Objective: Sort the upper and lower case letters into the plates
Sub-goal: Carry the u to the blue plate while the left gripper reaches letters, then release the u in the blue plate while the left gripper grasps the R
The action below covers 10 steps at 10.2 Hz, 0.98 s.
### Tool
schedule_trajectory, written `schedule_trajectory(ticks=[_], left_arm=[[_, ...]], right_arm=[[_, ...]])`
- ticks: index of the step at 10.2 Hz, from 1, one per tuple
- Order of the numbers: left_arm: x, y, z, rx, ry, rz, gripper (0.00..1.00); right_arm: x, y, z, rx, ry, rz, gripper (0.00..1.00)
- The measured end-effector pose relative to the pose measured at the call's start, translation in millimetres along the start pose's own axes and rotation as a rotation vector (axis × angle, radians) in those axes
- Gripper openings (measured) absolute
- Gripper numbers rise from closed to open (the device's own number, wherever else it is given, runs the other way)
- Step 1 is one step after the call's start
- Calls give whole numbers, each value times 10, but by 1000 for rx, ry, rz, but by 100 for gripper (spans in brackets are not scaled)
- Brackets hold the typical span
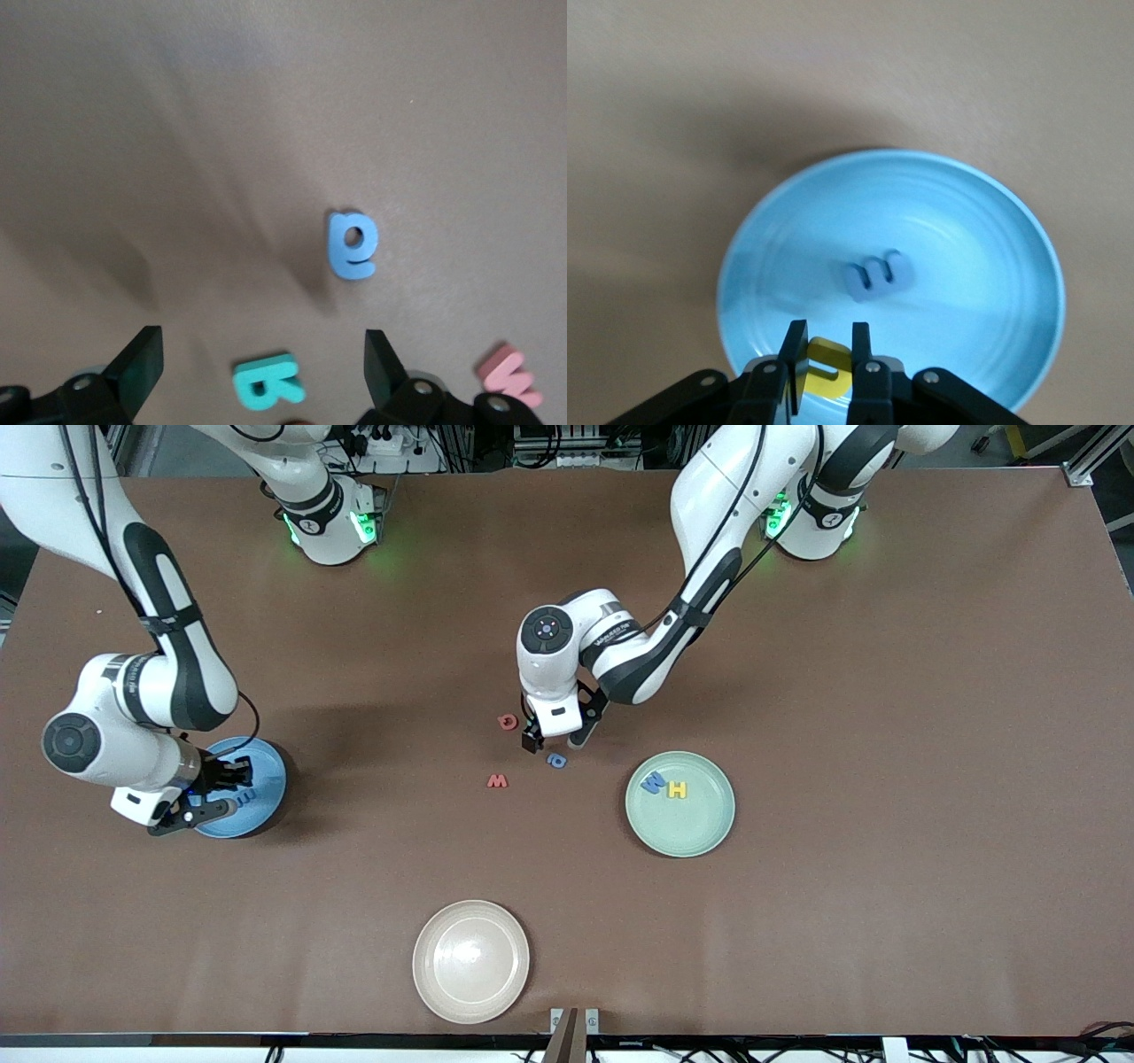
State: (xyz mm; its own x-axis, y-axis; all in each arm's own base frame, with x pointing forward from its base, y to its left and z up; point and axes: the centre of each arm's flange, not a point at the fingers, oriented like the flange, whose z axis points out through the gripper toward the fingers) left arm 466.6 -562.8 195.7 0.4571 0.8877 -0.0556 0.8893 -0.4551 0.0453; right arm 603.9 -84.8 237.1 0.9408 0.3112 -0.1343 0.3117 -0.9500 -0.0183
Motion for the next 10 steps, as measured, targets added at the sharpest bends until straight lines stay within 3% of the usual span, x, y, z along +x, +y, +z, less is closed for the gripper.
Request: schedule_trajectory(ticks=[3, 6, 10], left_arm=[[-5, 87, 104, -10, -13, -36, 100], [-40, 68, 223, -4, -17, -34, 100], [-167, 15, 231, 1, -26, -20, 99]], right_arm=[[-92, 123, 44, 9, -6, 18, 62], [56, -117, -60, 13, 21, -27, 100], [435, -640, -378, -3, 88, -64, 100]])
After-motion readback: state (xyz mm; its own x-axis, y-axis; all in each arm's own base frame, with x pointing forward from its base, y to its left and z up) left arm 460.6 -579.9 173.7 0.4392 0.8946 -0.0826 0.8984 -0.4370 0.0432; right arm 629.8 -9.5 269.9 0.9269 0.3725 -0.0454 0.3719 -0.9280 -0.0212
